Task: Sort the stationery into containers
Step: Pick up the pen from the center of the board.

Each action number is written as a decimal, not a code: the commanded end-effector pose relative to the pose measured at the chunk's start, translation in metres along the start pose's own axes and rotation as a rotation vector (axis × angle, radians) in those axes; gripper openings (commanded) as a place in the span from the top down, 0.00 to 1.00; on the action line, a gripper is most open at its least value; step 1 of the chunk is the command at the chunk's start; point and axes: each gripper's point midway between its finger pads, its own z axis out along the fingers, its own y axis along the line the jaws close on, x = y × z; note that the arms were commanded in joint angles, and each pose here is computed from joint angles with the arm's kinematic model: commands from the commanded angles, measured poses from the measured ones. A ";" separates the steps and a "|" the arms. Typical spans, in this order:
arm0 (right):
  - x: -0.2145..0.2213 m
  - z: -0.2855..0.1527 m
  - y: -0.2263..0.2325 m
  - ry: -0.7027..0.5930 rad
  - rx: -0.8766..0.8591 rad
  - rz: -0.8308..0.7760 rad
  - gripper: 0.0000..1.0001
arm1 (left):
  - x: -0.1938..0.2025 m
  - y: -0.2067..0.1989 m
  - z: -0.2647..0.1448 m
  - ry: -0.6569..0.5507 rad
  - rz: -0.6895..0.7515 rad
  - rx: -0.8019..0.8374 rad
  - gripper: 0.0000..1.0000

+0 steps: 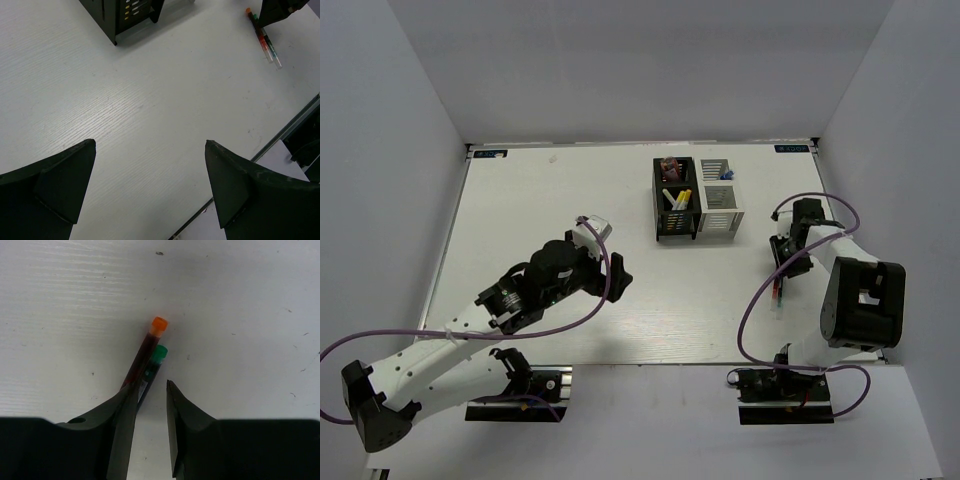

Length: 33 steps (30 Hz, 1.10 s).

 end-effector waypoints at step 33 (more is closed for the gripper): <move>-0.048 -0.056 0.018 -0.245 -0.229 -0.120 1.00 | 0.005 -0.005 0.009 0.015 0.044 0.048 0.00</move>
